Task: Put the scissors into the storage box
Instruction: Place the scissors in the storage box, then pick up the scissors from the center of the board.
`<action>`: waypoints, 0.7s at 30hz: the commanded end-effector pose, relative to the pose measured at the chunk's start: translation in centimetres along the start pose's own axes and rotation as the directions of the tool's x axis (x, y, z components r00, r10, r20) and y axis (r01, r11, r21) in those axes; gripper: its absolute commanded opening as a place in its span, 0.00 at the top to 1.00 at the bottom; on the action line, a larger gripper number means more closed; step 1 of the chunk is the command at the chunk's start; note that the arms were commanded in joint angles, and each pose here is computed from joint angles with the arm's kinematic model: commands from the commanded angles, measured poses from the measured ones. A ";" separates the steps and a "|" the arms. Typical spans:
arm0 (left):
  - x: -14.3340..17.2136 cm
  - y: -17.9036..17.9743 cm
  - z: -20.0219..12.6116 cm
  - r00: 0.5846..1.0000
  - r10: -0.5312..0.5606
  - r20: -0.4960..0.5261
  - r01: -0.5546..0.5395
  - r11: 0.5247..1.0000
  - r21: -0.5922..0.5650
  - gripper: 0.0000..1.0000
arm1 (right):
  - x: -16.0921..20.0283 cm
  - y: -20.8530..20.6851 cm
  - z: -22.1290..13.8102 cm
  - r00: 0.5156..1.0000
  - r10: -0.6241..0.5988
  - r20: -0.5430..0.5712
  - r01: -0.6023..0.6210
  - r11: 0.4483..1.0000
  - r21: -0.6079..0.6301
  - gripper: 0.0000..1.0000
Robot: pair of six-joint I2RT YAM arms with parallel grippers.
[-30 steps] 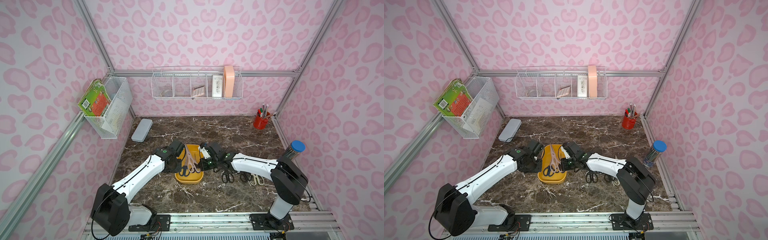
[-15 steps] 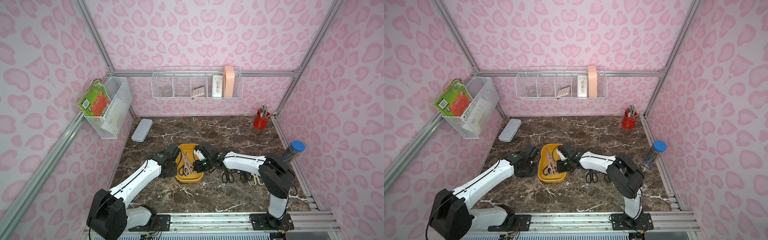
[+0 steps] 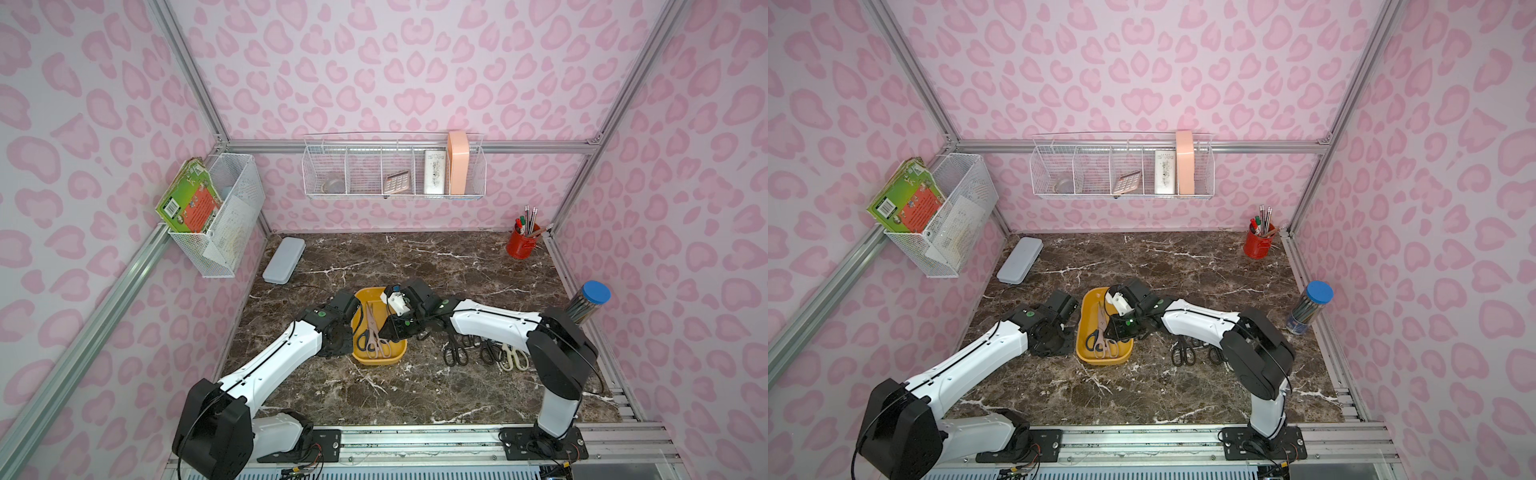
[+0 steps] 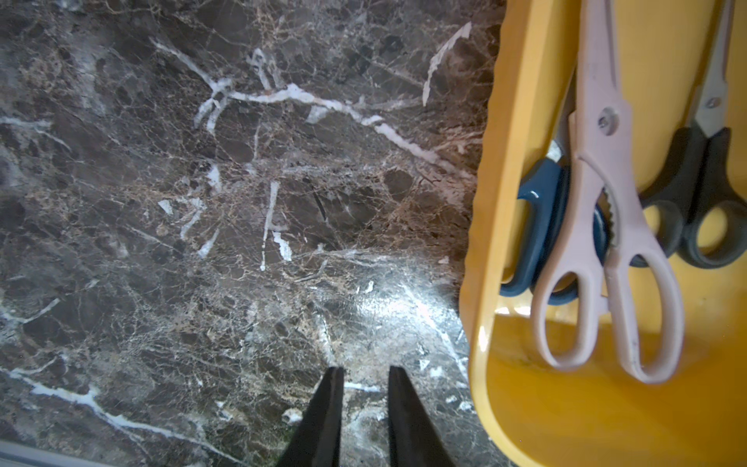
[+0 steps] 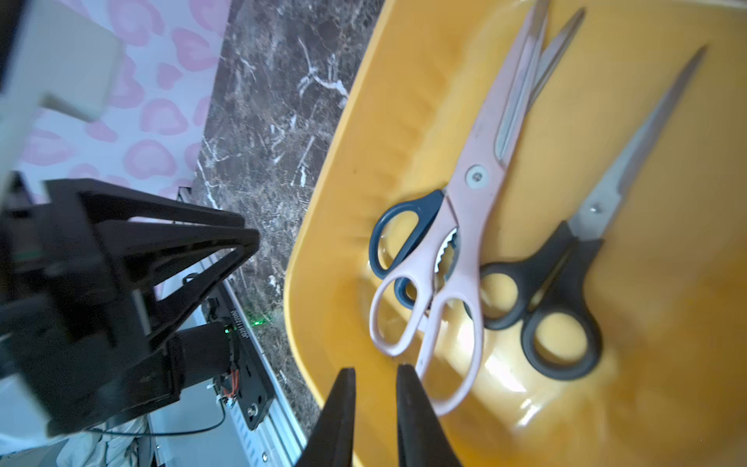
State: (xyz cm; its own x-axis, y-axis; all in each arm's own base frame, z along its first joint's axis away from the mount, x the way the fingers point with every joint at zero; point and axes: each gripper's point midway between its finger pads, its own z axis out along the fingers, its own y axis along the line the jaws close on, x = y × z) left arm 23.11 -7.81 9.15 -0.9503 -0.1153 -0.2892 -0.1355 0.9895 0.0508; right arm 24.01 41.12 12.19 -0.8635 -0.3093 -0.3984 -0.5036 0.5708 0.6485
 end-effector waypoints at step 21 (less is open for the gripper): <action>5.5 -23.9 -10.7 0.634 0.454 0.625 -0.773 0.394 0.498 0.53 | 8.7 -15.6 -10.7 0.996 0.089 0.029 -0.090 0.840 0.536 0.62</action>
State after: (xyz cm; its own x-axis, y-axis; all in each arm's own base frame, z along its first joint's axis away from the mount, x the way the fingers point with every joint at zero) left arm 19.08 -29.40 14.78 -0.5677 0.4707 -0.6754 0.7389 0.6531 -0.1659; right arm 24.60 21.33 6.25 -0.8969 -0.2255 -0.3805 -0.3323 0.9112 0.2434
